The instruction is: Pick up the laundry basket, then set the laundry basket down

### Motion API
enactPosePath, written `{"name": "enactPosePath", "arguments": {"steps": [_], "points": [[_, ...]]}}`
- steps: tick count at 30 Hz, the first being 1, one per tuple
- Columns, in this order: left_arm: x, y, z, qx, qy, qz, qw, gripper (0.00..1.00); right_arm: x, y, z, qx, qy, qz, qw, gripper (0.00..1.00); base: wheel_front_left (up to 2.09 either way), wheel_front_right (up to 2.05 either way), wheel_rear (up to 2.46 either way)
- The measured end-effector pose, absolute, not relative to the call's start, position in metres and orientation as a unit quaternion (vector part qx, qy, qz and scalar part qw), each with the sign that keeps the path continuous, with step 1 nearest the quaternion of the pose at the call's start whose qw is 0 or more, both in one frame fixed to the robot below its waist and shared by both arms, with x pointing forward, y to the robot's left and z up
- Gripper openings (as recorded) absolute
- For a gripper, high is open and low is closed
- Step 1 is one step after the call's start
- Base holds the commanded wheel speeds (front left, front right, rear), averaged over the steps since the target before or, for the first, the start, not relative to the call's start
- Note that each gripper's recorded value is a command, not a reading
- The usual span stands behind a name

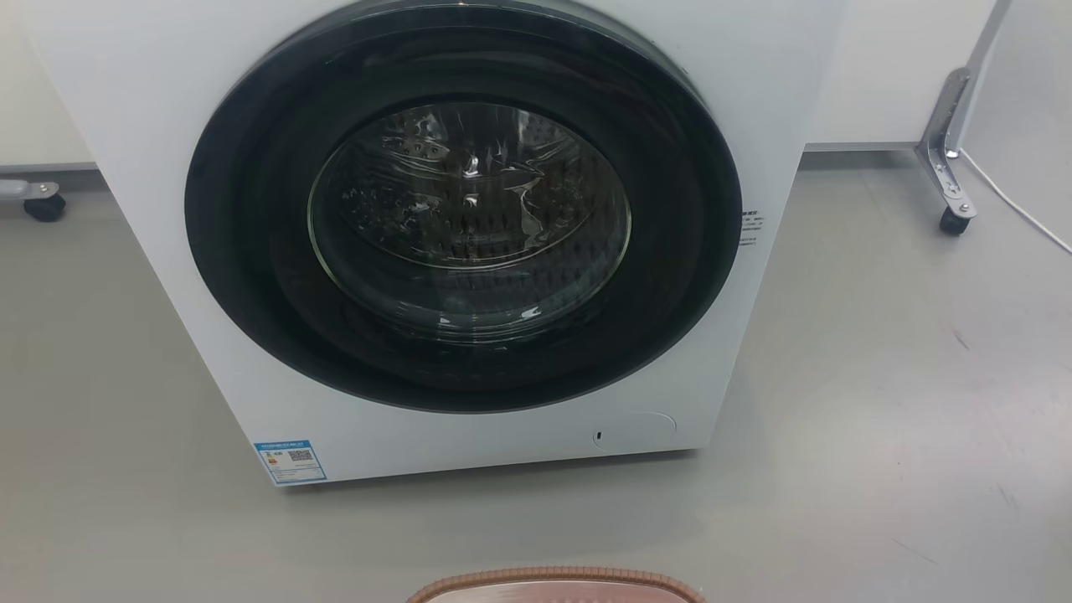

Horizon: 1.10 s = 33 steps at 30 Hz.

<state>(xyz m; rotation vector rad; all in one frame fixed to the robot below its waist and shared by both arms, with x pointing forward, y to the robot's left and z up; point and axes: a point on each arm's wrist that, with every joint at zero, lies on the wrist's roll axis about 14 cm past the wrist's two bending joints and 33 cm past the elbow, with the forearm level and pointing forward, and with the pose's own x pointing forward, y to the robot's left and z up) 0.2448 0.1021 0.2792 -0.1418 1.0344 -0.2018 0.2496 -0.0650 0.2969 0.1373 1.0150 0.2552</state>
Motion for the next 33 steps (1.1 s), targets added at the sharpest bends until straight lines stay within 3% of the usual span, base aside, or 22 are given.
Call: {"name": "enactPosePath", "arguments": {"steps": [33], "points": [[0.2429, 0.1001, 0.2754, -0.067, 0.501, -0.100, 0.857, 0.00, 0.2497, -0.0669, 0.2921, 0.065, 0.490, 0.118, 0.861, 0.00, 0.00, 0.00, 0.00]]}}
